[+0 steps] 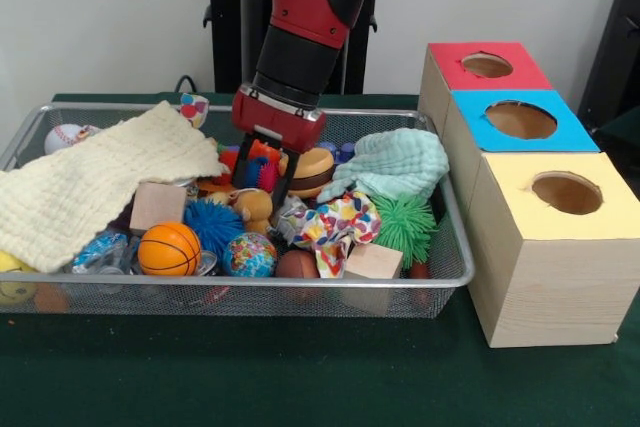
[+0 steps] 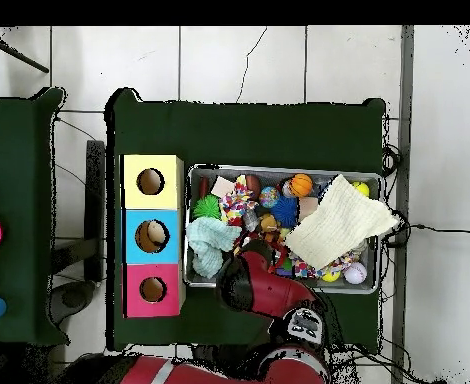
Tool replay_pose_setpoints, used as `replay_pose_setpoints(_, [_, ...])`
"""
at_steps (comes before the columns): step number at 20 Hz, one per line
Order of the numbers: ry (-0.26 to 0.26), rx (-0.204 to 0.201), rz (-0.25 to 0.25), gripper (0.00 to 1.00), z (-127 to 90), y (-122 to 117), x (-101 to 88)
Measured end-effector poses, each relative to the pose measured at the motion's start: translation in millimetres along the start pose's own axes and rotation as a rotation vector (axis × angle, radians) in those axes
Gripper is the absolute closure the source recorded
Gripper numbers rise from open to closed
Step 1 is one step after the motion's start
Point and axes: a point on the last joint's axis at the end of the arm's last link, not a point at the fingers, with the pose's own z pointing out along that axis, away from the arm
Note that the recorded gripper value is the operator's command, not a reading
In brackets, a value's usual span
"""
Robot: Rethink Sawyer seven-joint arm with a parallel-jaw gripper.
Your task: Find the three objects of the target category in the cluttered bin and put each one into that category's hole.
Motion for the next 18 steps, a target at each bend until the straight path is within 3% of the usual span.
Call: replay_pose_setpoints(18, [-0.022,-0.017,0.011,0.0,1.8,3.6,-3.9])
